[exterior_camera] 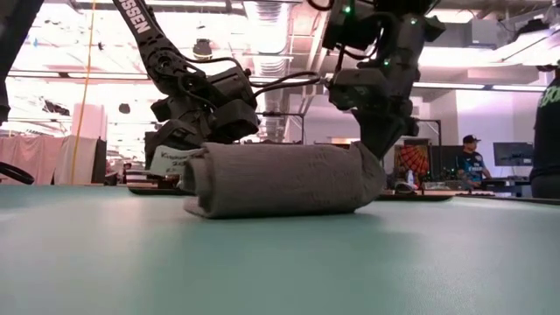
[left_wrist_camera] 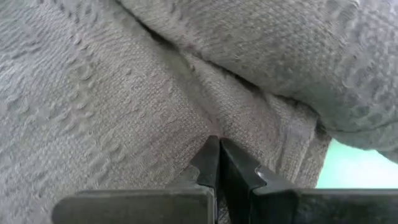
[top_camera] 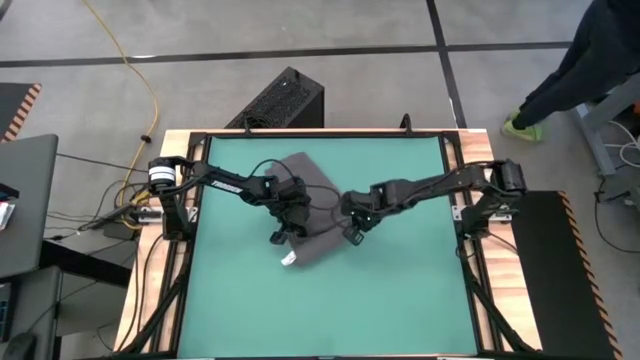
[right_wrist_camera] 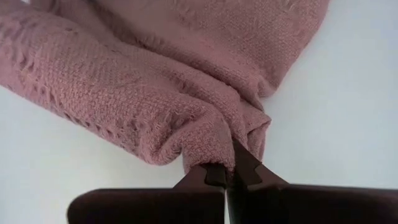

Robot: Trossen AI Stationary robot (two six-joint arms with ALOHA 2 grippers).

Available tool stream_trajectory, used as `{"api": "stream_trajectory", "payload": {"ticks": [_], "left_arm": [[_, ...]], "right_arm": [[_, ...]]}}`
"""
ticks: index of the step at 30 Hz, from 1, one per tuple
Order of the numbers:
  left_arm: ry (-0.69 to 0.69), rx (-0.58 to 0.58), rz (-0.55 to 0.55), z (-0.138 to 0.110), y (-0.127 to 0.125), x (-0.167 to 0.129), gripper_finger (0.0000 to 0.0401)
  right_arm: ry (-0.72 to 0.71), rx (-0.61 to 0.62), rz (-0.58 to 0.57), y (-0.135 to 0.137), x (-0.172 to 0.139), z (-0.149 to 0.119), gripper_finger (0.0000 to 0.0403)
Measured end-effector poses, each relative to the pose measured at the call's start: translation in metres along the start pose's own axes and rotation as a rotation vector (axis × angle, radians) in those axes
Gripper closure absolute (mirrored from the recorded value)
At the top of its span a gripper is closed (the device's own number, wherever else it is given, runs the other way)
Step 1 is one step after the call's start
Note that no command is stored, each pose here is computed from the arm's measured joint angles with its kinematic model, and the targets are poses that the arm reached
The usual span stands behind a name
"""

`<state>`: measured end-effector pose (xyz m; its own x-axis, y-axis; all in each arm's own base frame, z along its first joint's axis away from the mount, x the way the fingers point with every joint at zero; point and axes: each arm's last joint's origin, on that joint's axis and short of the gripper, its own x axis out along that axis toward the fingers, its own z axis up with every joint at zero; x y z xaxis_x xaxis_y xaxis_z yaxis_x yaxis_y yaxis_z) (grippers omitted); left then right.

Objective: Roll towel into tight, uniform cylinder
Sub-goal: Roll the gray towel

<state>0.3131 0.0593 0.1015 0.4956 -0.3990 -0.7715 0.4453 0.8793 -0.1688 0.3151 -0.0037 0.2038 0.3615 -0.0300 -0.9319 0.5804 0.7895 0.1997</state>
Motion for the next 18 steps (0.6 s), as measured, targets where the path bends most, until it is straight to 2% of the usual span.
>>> {"api": "stream_trajectory", "payload": {"ticks": [12, 18], "left_arm": [[0.002, 0.021, 0.008, 0.000, 0.000, 0.000, 0.0401], [-0.002, 0.025, 0.013, 0.001, 0.001, 0.000, 0.0401]], "right_arm": [[-0.049, -0.007, 0.041, -0.018, 0.000, 0.020, 0.0394], [-0.042, -0.045, 0.064, -0.016, 0.015, 0.024, 0.0394]]}}
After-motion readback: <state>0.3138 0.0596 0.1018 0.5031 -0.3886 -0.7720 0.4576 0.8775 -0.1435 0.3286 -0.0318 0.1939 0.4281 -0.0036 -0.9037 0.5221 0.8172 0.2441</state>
